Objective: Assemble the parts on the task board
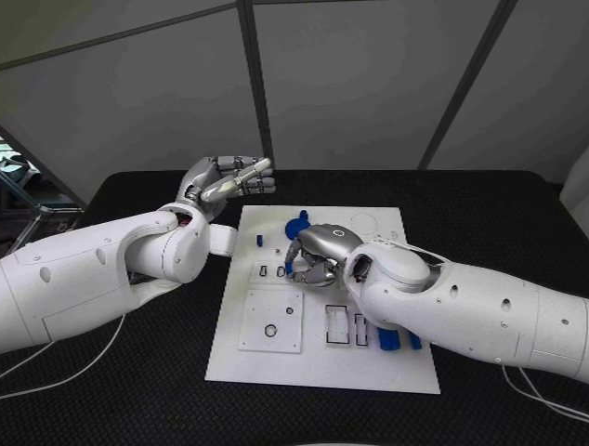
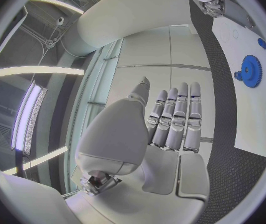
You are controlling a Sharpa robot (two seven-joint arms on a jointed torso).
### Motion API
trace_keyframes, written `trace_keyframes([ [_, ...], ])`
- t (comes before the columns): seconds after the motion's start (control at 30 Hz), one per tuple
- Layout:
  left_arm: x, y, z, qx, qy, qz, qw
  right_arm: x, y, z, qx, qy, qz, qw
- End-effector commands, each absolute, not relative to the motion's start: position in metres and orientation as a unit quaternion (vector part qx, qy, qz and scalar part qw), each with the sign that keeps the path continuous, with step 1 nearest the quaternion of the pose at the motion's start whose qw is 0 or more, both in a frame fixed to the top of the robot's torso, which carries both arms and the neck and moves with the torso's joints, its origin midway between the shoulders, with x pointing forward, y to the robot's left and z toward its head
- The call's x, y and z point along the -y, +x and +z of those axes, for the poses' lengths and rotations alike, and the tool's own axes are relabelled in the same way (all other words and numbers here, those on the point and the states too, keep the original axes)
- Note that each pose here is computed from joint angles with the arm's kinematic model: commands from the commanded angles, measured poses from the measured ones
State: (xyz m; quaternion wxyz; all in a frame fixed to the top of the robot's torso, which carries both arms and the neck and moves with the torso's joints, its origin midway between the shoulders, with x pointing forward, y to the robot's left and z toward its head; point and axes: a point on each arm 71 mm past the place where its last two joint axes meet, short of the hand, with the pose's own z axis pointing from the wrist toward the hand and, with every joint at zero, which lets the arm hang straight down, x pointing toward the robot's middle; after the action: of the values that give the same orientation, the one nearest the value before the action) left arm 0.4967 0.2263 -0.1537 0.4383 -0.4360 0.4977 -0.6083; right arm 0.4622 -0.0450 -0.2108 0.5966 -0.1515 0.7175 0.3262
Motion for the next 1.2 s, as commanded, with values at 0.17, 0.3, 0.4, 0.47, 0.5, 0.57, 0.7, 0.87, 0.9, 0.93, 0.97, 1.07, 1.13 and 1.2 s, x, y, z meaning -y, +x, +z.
trace_keyframes([
  [0.17, -0.2246, 0.4967, -0.152, -0.498, -0.432, -0.614, 0.434, 0.0452, 0.4631, -0.2134, -0.724, -0.162, 0.314, 0.593],
  [0.3, -0.2247, 0.4967, -0.152, -0.498, -0.432, -0.614, 0.433, 0.0454, 0.4632, -0.2138, -0.725, -0.162, 0.313, 0.592],
  [0.4, -0.2247, 0.4967, -0.1521, -0.498, -0.432, -0.614, 0.433, 0.0453, 0.4632, -0.2142, -0.726, -0.163, 0.311, 0.591],
  [0.47, -0.2248, 0.4967, -0.1522, -0.499, -0.432, -0.614, 0.433, 0.0455, 0.4632, -0.2146, -0.728, -0.164, 0.309, 0.59],
  [0.5, -0.2248, 0.4967, -0.1522, -0.499, -0.432, -0.614, 0.433, 0.0456, 0.4632, -0.2147, -0.728, -0.164, 0.309, 0.589],
  [0.57, -0.225, 0.4967, -0.1522, -0.499, -0.432, -0.614, 0.433, 0.0457, 0.4631, -0.2151, -0.73, -0.165, 0.308, 0.588],
  [0.7, -0.225, 0.4966, -0.1522, -0.499, -0.433, -0.614, 0.433, 0.0457, 0.4628, -0.2155, -0.732, -0.167, 0.306, 0.585],
  [0.87, -0.2247, 0.4964, -0.1522, -0.5, -0.433, -0.613, 0.432, 0.0456, 0.4626, -0.2155, -0.732, -0.168, 0.306, 0.585],
  [0.9, -0.2247, 0.4964, -0.1523, -0.5, -0.433, -0.613, 0.432, 0.0455, 0.4626, -0.2156, -0.732, -0.168, 0.306, 0.585],
  [0.93, -0.2247, 0.4964, -0.1523, -0.5, -0.433, -0.613, 0.432, 0.0454, 0.4626, -0.2156, -0.732, -0.168, 0.306, 0.585],
  [0.97, -0.2246, 0.4964, -0.1524, -0.501, -0.433, -0.613, 0.431, 0.0454, 0.4626, -0.2156, -0.732, -0.168, 0.306, 0.585],
  [1.07, -0.2244, 0.4965, -0.1525, -0.501, -0.434, -0.613, 0.431, 0.0452, 0.4626, -0.2157, -0.733, -0.168, 0.305, 0.584],
  [1.13, -0.2243, 0.4965, -0.1526, -0.502, -0.434, -0.613, 0.43, 0.0452, 0.4627, -0.2158, -0.733, -0.168, 0.305, 0.584],
  [1.2, -0.2242, 0.4965, -0.1526, -0.502, -0.434, -0.612, 0.43, 0.0451, 0.4629, -0.216, -0.734, -0.168, 0.304, 0.584],
])
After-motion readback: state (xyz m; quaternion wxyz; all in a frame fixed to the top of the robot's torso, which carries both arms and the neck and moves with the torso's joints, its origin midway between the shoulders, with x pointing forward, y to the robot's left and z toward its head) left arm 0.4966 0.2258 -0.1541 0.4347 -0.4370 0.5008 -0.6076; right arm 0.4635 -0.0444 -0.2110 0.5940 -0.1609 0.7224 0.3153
